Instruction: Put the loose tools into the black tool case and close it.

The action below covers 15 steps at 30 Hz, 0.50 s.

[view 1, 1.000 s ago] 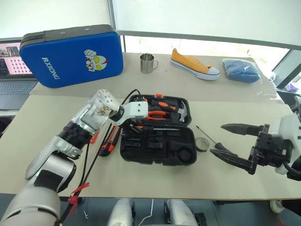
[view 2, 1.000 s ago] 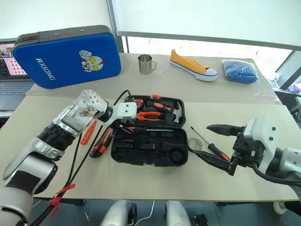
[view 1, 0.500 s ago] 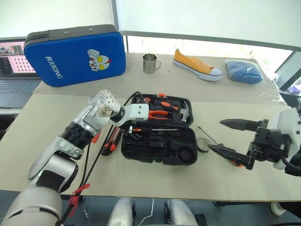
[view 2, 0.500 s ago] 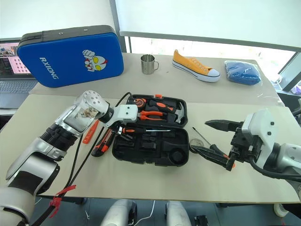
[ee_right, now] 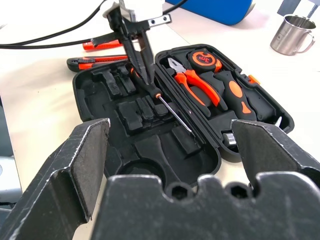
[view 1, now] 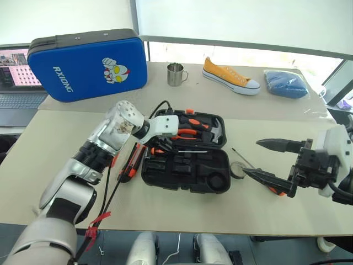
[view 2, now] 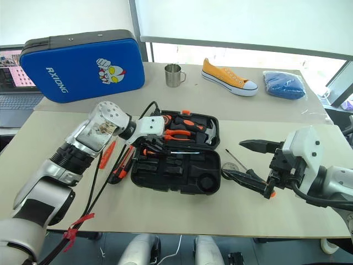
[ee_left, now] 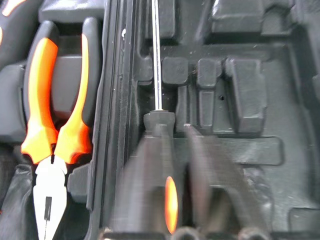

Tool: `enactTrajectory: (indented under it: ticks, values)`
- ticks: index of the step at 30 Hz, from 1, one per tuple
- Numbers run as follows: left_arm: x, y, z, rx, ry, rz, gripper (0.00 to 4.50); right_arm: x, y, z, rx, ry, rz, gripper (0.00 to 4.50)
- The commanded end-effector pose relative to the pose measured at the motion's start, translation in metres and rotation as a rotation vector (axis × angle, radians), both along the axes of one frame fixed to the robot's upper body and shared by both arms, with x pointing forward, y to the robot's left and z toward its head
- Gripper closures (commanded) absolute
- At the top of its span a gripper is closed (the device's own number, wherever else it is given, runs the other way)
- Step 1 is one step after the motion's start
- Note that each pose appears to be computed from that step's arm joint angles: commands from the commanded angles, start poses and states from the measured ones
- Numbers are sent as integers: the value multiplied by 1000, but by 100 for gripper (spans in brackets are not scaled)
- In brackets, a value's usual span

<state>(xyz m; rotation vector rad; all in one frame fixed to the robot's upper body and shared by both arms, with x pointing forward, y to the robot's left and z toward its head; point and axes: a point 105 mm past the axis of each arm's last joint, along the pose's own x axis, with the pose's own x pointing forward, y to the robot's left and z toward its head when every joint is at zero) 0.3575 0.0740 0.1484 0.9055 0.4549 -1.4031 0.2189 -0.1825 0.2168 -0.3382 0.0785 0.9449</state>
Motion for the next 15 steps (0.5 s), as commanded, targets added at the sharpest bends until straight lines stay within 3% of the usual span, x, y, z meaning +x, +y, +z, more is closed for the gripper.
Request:
enactTrajectory:
  ticks: [1, 15]
  values:
    - [2, -9, 8, 16, -54, -47, 446, -4, 2, 5, -4, -20, 6, 0]
    - [15, -11, -13, 110, -113, -41, 446, -7, 2, 4, 5, -11, -3, 0]
